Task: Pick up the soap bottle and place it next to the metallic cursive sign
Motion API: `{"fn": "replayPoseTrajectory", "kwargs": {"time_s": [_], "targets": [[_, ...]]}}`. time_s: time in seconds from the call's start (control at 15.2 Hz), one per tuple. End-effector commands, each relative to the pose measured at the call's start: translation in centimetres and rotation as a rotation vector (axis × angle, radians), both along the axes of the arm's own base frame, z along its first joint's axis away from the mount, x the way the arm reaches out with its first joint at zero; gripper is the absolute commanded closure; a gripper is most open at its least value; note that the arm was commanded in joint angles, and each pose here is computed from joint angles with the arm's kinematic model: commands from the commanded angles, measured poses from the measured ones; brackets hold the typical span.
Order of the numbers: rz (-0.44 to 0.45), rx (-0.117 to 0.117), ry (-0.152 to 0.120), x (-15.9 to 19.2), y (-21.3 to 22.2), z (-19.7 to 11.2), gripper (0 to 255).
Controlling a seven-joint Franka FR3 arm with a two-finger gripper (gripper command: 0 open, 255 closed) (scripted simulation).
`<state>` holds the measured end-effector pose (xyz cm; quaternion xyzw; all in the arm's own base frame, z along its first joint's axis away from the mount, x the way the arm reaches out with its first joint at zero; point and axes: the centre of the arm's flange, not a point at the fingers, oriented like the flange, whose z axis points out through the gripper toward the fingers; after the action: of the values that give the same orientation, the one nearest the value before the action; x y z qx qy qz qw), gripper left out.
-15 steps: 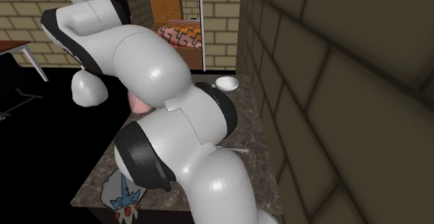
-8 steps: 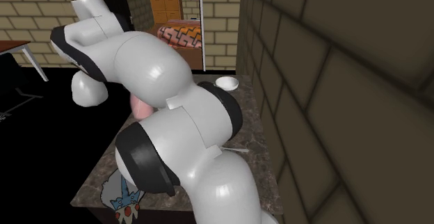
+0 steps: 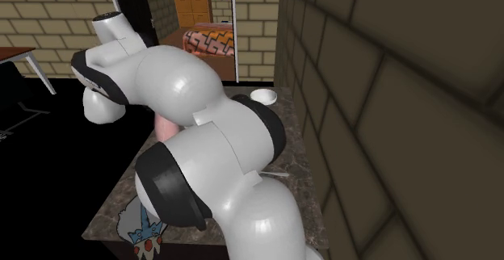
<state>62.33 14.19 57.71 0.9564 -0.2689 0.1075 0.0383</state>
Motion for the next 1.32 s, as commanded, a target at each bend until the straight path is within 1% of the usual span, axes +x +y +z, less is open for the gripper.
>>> {"fn": "replayPoseTrajectory", "kwargs": {"time_s": [0.0, 1.25], "targets": [[0.000, 0.000, -0.001, 0.0, 0.0, -1.0, 255], [0.000, 0.000, -0.001, 0.0, 0.0, -11.0, 255]]}}
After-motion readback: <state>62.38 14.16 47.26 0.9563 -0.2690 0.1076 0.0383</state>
